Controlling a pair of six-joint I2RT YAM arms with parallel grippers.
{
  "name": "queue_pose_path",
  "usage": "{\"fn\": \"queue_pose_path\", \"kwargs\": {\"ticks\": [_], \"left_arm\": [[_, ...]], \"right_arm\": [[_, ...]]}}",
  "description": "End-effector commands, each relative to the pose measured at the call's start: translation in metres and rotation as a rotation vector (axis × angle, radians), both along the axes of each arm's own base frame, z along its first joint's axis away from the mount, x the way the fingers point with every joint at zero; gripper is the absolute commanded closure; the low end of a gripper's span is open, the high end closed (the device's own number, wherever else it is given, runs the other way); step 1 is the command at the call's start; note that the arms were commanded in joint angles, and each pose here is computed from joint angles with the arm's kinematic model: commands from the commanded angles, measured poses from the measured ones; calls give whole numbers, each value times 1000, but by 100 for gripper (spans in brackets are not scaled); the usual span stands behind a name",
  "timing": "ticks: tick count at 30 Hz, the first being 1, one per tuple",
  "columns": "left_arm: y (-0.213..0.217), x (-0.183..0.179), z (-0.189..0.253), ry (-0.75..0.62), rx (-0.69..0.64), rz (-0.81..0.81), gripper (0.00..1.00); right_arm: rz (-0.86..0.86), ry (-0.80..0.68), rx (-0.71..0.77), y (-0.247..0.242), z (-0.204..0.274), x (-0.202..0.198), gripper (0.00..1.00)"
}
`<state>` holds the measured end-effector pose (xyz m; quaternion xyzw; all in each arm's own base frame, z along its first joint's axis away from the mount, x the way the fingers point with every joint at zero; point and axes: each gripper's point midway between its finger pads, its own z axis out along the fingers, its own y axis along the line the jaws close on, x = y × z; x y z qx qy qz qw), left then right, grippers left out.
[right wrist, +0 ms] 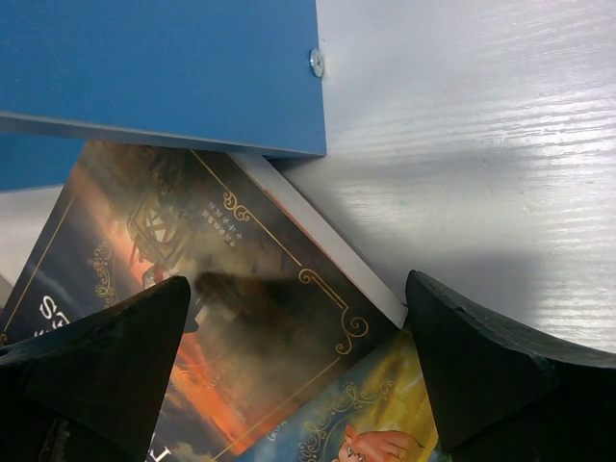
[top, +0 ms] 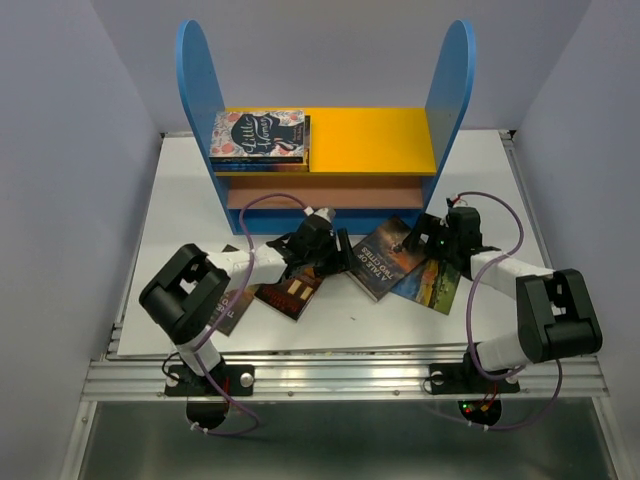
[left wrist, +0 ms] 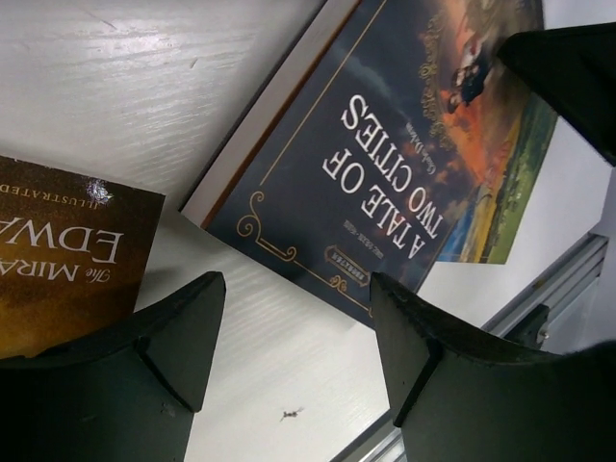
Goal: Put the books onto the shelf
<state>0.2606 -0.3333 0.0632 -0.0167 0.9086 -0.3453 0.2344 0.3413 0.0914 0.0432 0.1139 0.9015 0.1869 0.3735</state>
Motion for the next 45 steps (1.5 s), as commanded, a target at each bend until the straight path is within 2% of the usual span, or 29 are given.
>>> {"fn": "queue_pose_path", "kwargs": {"ticks": [1,6,9,12,17,22,23,34,35,38,42,45], "left_arm": [[-9,5,2,-1,4,0,28],[-10,8,-8,19,26,8,32],[-11,7,-14,36,36,8,36],[-9,7,-20,50,49,16,37],[-9,5,-23,62,54,22,41],[-8,5,-24,63,59,25,42],[-7,4,-24,64,62,25,42],[-9,7,-16,40,55,26,42],[-9,8,-14,33,57,26,42],[-6,7,-15,34,74,25,39],[4,8,-10,25,122,44,24],[7,11,12,-26,124,40,16]], "right_arm": [[34,-31,64,10,7,3,0],[84,-15,124,23,8,-7,0],[120,-20,162,30,14,-14,4],[151,-58,204,37,32,-17,16],[199,-139,276,49,70,-21,26],[238,-136,348,59,86,-32,37],[240,-132,353,60,88,-33,42],[206,-74,381,60,86,-37,74],[202,-70,385,60,86,-38,97],[171,-76,384,57,87,-38,99],[116,-99,344,47,95,-35,99],[110,-89,355,48,96,-37,99]]}}
